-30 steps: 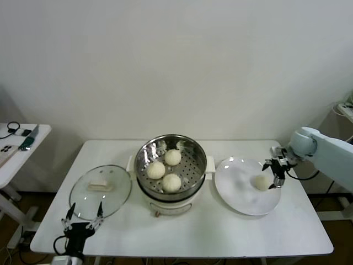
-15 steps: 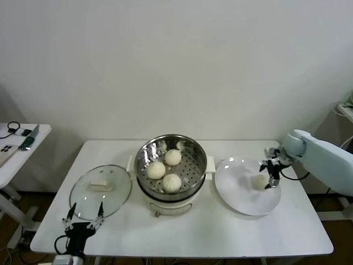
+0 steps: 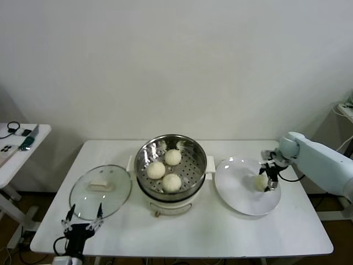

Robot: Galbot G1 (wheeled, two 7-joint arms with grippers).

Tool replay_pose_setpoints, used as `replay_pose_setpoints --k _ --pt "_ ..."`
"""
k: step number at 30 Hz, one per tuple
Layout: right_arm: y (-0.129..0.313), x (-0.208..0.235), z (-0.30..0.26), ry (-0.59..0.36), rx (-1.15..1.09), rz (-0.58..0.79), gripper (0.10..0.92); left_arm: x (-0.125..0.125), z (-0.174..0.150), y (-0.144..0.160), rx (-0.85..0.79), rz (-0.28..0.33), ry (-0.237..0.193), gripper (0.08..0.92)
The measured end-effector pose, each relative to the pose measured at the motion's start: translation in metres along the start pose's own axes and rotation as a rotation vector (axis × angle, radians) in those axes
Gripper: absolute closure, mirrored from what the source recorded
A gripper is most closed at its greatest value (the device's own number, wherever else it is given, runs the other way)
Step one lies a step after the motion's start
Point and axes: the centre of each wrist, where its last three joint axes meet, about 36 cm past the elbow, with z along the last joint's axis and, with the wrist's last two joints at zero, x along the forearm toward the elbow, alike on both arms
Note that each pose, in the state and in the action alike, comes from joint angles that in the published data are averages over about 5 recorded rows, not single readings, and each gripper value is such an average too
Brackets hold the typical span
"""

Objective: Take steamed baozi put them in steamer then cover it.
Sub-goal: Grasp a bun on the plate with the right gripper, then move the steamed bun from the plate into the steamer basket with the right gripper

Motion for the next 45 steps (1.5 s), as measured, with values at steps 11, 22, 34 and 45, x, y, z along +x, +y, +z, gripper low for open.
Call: replay_pose_setpoints --k 11,22,34,45 --pt "-0.004 0.005 -0.001 -0.007 -0.004 0.009 0.287 0.0 -0.001 0.0 0.001 0.0 -0.003 0.177" --pt "-0.021 0.057 -0.015 -0.063 -0.04 0.075 0.298 0.001 -0.002 -0.003 0.007 0.007 -0.007 0.177" --pt "-0.049 0.18 -0.105 -0.201 0.001 0.169 0.293 -0.001 -0.007 -0.011 0.023 0.039 -0.024 0.177" --pt "-0.043 0.248 -0.212 -0.28 0.061 0.163 0.295 -0.009 -0.015 -0.008 0.002 0.079 -0.05 0.177"
